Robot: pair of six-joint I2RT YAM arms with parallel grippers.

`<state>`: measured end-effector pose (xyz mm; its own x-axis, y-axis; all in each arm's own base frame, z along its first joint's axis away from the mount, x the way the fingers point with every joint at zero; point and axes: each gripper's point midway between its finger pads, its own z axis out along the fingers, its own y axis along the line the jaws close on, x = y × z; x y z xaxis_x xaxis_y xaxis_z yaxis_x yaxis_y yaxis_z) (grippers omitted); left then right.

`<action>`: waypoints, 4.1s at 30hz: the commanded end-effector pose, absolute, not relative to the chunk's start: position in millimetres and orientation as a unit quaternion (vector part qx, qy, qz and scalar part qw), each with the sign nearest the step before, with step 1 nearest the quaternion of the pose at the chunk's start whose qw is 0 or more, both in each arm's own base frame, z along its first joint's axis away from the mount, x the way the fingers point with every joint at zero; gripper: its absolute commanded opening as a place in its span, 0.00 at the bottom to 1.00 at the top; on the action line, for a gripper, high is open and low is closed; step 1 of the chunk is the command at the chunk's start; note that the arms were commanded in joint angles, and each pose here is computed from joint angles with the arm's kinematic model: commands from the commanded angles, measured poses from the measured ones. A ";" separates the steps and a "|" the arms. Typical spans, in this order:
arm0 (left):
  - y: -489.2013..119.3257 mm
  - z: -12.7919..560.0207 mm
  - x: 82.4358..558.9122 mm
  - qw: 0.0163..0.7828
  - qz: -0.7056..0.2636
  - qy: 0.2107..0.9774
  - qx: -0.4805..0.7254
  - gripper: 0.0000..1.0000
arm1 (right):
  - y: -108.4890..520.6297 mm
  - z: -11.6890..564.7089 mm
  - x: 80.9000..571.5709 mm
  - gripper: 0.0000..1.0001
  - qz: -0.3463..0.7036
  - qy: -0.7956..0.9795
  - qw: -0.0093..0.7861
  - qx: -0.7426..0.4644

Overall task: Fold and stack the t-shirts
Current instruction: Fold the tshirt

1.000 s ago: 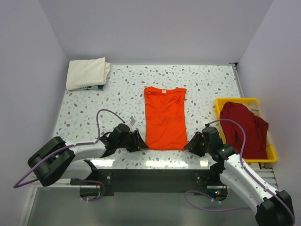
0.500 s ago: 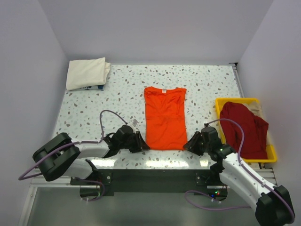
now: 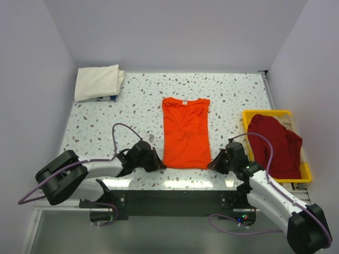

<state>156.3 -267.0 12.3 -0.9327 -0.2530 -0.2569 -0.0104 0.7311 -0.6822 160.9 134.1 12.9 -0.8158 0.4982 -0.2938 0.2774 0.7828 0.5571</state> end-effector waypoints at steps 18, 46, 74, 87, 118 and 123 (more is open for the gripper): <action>-243.6 56.4 152.4 0.224 -0.320 0.920 -0.040 0.00 | 132.4 87.0 149.0 0.00 0.275 0.916 0.257 0.142; -269.4 182.3 390.1 0.365 -0.352 0.859 -0.075 0.00 | 147.5 192.0 375.0 0.00 0.243 0.871 0.375 0.204; -177.0 136.2 564.8 0.414 -0.382 0.815 -0.137 0.50 | 134.9 103.5 547.4 0.52 0.260 0.898 0.311 0.172; -240.4 137.0 530.1 0.400 -0.438 0.802 -0.079 0.08 | 174.2 136.2 513.9 0.44 0.333 0.865 0.356 0.116; -259.8 40.4 558.9 0.344 -0.413 0.836 -0.111 0.10 | 162.7 26.1 545.0 0.24 0.411 0.860 0.233 0.193; -254.3 89.8 568.2 0.377 -0.431 0.815 -0.088 0.14 | 162.5 29.3 545.4 0.28 0.433 0.849 0.212 0.218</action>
<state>548.9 -267.4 35.6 -0.7610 -0.4525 -0.4649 0.0995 0.6268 -0.7728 541.3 170.3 36.5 -0.8236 0.5193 -0.2279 0.1233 0.5562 0.8219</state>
